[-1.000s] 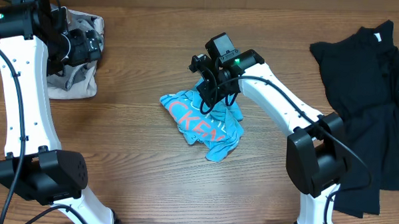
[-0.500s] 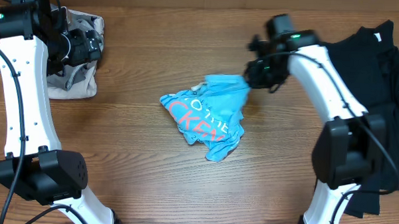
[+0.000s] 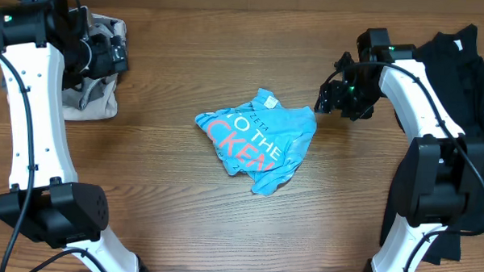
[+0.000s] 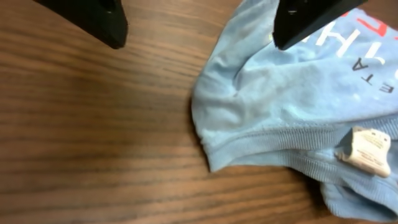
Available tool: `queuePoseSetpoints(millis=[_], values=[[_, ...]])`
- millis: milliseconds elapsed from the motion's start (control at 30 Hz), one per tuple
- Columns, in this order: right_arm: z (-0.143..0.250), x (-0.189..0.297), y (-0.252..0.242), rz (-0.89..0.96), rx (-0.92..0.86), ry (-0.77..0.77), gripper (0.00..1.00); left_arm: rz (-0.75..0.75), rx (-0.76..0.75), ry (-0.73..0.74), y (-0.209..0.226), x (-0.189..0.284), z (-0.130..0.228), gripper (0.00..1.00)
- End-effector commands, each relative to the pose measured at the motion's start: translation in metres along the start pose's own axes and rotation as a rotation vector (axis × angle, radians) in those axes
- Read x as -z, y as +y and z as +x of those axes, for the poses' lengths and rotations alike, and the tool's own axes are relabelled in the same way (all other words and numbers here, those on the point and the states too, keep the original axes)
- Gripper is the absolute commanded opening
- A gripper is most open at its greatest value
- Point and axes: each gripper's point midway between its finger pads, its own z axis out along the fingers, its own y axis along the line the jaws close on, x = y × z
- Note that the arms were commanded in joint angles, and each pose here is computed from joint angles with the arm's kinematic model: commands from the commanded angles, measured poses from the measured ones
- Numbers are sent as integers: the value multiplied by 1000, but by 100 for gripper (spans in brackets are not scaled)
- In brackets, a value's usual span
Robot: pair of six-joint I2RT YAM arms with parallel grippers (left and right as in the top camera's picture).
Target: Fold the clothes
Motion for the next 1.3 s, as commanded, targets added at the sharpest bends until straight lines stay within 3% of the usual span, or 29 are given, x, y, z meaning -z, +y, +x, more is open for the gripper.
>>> queuePoseSetpoints(millis=[0, 167, 300, 800, 1000, 1267], values=[[1, 17, 14, -48, -2, -22, 82, 28, -82, 12, -18, -4, 4, 100], [4, 22, 18, -64, -54, -16, 87, 80, -249, 38, -56, -9, 18, 100], [1, 23, 15, -65, -80, -29, 100, 108, -409, 91, -95, -22, 43, 99], [-9, 38, -33, -60, -219, -84, 100, 203, -928, 233, -184, -119, 157, 100], [-9, 39, -37, -59, -220, -87, 100, 248, -1007, 216, -210, -145, 193, 100], [-9, 39, -37, -59, -220, -88, 100, 225, -955, 303, -190, -175, 232, 99]])
